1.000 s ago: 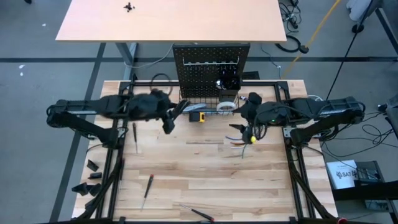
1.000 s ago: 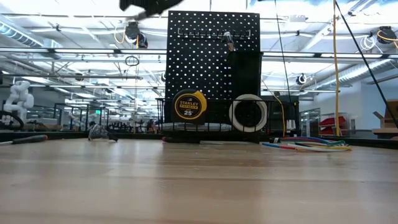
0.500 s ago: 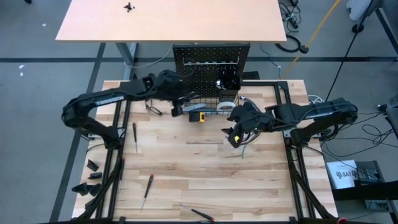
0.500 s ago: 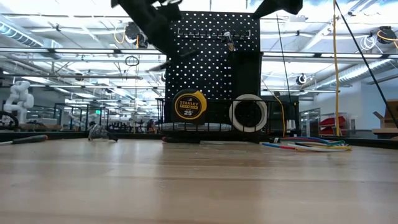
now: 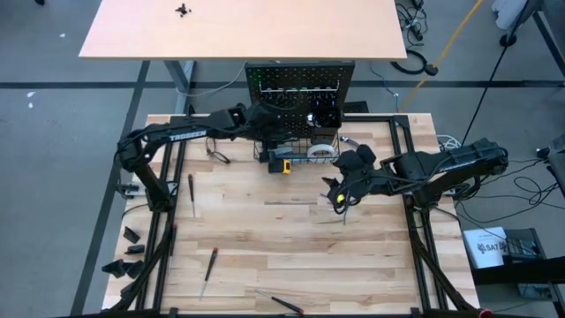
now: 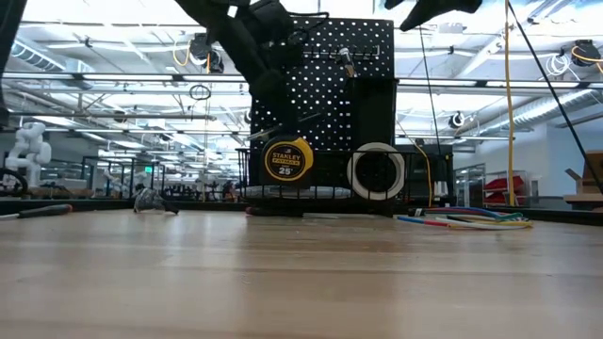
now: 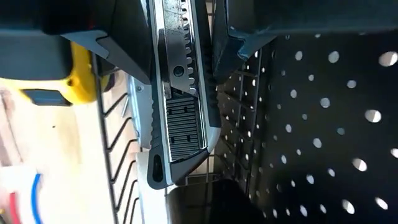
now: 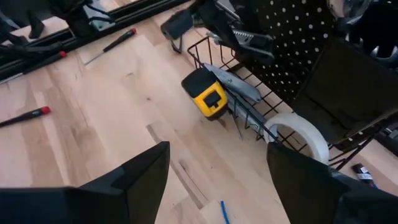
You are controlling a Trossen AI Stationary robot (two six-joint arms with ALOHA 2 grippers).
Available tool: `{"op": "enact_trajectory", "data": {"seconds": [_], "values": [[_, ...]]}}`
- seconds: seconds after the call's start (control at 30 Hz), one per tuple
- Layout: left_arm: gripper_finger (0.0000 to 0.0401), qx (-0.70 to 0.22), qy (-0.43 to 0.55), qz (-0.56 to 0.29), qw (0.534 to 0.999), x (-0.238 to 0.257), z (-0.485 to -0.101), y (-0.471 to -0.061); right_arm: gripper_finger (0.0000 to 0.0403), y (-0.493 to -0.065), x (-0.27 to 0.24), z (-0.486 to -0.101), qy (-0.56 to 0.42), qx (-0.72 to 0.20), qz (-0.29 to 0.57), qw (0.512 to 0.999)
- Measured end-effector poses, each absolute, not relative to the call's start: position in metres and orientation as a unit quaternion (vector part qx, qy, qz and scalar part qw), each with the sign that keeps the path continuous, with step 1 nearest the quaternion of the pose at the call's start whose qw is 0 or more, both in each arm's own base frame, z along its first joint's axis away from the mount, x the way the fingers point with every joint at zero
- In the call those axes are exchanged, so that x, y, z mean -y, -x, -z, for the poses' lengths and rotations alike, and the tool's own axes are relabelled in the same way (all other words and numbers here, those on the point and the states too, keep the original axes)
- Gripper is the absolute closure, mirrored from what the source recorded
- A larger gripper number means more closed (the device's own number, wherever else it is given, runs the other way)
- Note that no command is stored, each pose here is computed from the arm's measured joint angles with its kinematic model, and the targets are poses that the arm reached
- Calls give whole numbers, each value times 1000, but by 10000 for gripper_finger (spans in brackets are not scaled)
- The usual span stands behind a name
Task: Hang tools onto peg board
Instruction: Put the black cutter into the wire basket on the pegboard, then hang the safety glasses on the pegboard
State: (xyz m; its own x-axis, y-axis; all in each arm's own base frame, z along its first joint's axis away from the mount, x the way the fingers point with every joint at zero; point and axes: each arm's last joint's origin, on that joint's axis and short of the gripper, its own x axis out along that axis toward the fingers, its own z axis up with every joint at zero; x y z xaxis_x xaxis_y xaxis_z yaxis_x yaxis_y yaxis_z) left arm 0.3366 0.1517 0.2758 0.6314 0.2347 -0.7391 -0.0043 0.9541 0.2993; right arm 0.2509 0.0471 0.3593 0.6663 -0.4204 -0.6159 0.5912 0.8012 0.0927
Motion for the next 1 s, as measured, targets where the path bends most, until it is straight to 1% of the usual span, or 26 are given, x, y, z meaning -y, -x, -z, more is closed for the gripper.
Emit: {"op": "enact_trajectory", "data": {"seconds": [0.1, 0.17, 0.4, 0.53, 0.63, 0.77, 0.9, 1.0], "values": [[277, -428, -132, -67, 891, -153, -272, -339, 140, -249, -45, -358, -128, -297, 300, 897], [264, -430, -130, -68, 891, -153, -272, -339, 140, -248, -44, -358, -119, -295, 313, 895], [162, -449, -153, -119, 872, -154, -272, -339, 140, -248, -41, -358, -85, -299, 323, 894], [122, -454, -153, -117, 870, -153, -271, -338, 140, -249, -35, -358, -81, -301, 330, 891], [112, -448, -146, -121, 874, -150, -277, -335, 140, -249, -33, -358, -82, -302, 332, 890], [109, -417, -113, -118, 894, -141, -302, -320, 140, -248, -32, -357, -75, -311, 332, 888], [110, -418, -70, -134, 896, -128, -326, -290, 140, -244, -31, -354, -82, -324, 341, 878], [110, -431, -43, -145, 890, -115, -331, -262, 140, -242, -31, -353, -94, -329, 351, 872]]}}
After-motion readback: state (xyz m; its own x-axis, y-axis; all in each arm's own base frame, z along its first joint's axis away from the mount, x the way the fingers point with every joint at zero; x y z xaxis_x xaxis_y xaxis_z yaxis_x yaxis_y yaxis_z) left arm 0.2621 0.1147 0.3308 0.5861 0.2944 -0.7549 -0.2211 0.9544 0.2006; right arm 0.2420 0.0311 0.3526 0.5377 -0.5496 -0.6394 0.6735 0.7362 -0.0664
